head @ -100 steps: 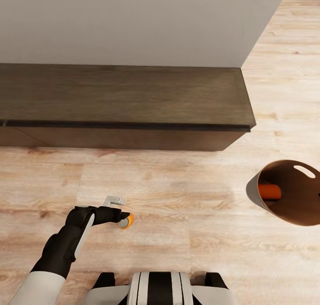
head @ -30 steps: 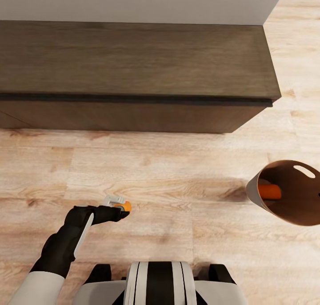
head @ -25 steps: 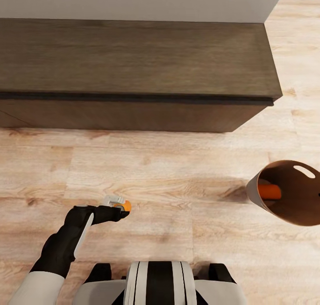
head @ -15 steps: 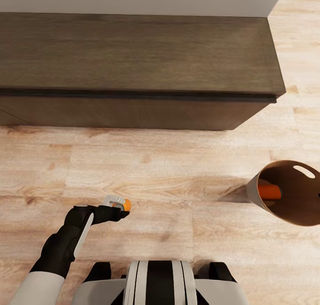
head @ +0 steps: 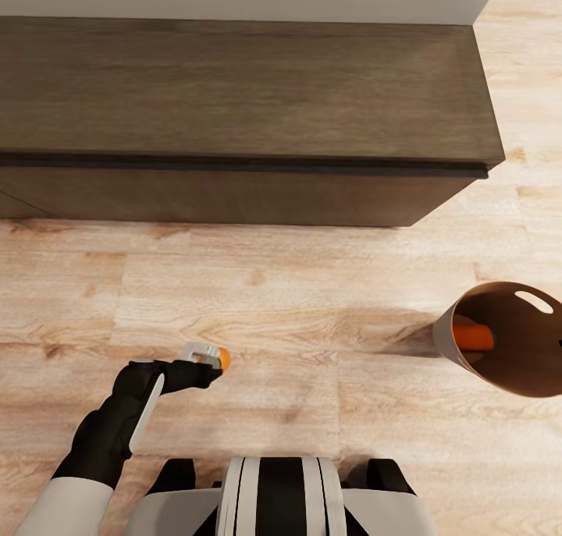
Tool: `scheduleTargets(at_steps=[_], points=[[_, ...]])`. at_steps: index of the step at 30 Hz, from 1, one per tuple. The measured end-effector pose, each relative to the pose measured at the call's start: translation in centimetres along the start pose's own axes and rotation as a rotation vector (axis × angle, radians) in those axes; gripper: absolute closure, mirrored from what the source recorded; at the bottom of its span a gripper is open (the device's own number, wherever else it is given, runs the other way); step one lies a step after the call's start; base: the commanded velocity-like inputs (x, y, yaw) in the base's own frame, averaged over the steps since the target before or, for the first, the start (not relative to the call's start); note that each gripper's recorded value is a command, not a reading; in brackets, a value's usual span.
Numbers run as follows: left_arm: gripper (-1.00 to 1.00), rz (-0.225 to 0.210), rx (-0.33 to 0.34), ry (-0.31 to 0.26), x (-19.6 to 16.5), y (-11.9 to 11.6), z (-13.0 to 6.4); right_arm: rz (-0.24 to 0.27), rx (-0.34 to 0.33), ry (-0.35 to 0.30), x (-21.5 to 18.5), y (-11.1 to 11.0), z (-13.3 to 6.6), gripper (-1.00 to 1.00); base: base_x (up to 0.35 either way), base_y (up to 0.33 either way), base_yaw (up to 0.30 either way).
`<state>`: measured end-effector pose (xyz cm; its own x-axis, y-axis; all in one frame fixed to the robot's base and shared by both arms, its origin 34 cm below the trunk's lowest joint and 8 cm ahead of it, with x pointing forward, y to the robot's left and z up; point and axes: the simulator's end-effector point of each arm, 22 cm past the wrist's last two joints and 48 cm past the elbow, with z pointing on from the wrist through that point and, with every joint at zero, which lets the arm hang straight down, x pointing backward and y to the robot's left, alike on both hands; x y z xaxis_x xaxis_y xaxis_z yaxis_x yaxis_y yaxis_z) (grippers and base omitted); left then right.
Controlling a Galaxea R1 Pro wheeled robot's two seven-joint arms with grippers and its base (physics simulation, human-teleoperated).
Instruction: Put the three can of soda from the living room inside the tash can in the kitchen.
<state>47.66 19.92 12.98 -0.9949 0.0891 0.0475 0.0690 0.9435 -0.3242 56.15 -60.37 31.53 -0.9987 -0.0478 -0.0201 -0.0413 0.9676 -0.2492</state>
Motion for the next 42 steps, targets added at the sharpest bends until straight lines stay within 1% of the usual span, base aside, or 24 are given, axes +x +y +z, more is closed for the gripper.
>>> scheduleTargets(at_steps=[6, 11, 14, 42], points=[[1.0, 0.002, 0.0, -0.002, -0.1, 0.0, 0.0, -0.001, -0.002, 0.004, 0.1, 0.1, 0.1, 1.0, 0.0, 0.0, 0.0], [1.0, 0.003, -0.001, -0.002, -0.1, 0.0, 0.0, -0.017, 0.031, 0.02, 0.5, -0.5, 0.1, 1.0, 0.0, 0.0, 0.0], [1.0, 0.004, -0.002, -0.002, -0.1, 0.0, 0.0, -0.014, 0.029, 0.022, 0.6, -0.5, 0.1, 1.0, 0.0, 0.0, 0.0], [1.0, 0.011, -0.001, 0.01, -1.0, -2.2, -5.8, -0.02, 0.029, 0.027, -0.8, -1.8, -5.6, 1.0, 0.0, 0.0, 0.0]])
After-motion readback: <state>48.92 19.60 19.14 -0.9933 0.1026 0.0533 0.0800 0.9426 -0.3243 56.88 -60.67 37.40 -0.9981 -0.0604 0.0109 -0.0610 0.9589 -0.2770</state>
